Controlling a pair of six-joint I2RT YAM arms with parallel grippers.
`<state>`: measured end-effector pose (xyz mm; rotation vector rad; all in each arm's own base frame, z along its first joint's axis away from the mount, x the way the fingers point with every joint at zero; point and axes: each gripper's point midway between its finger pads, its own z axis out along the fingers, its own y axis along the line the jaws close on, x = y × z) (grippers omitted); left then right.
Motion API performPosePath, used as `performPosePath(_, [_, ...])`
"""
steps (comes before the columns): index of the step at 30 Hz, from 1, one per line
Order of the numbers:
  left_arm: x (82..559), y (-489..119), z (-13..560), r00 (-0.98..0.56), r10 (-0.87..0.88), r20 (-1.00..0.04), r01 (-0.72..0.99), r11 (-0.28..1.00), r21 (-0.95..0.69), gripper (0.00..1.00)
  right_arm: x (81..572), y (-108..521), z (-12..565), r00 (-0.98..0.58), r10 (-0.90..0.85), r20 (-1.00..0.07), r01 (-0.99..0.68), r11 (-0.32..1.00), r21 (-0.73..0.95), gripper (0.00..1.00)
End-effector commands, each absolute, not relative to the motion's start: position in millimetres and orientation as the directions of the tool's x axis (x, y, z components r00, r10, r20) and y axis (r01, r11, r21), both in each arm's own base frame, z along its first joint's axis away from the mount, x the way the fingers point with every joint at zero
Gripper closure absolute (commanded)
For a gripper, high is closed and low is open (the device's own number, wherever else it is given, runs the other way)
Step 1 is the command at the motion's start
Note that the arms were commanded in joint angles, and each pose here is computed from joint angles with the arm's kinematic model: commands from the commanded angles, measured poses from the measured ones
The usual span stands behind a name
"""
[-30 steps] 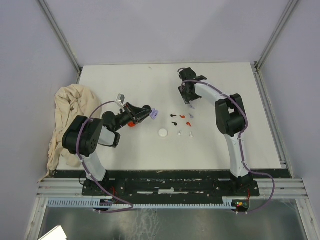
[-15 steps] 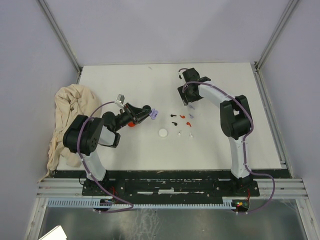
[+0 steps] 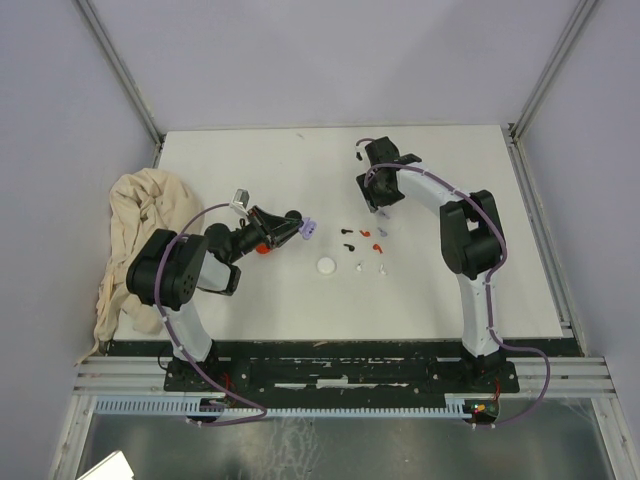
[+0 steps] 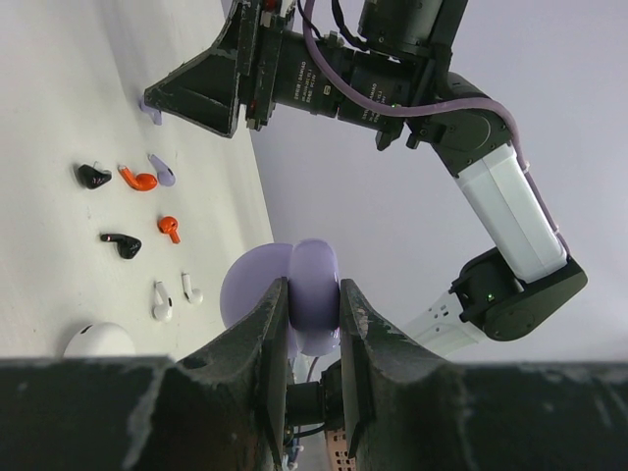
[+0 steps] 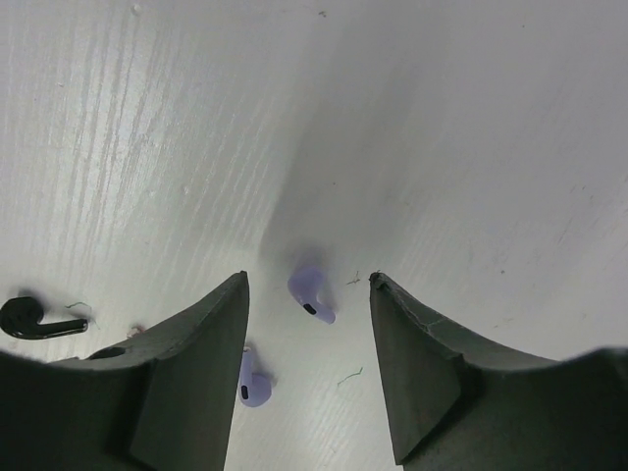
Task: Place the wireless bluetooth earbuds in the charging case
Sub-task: Pick up the earbud from the center of the board.
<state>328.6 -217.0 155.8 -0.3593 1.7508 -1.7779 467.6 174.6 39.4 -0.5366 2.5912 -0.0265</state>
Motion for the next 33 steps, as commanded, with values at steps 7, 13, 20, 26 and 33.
performPosePath(7, [325,-216,173,-0.769,-0.589,-0.248,0.292,0.021,-0.956,0.97,465,173,37,-0.81,-0.38,-0.447,-0.382,0.92,-0.089,0.42])
performPosePath(13, [325,-215,173,-0.769,-0.59,-0.247,0.291,0.02,-0.956,0.97,465,170,34,-0.817,-0.374,-0.439,-0.381,0.921,-0.077,0.45])
performPosePath(20, [324,-215,173,-0.768,-0.591,-0.245,0.29,0.02,-0.957,0.97,463,173,27,-0.826,-0.374,-0.421,-0.389,0.92,-0.053,0.48])
performPosePath(26, [323,-215,172,-0.769,-0.592,-0.242,0.286,0.021,-0.958,0.97,462,173,22,-0.832,-0.376,-0.408,-0.393,0.918,-0.044,0.49])
performPosePath(33, [324,-215,172,-0.768,-0.592,-0.242,0.287,0.02,-0.958,0.97,463,173,20,-0.835,-0.377,-0.401,-0.393,0.919,-0.046,0.51])
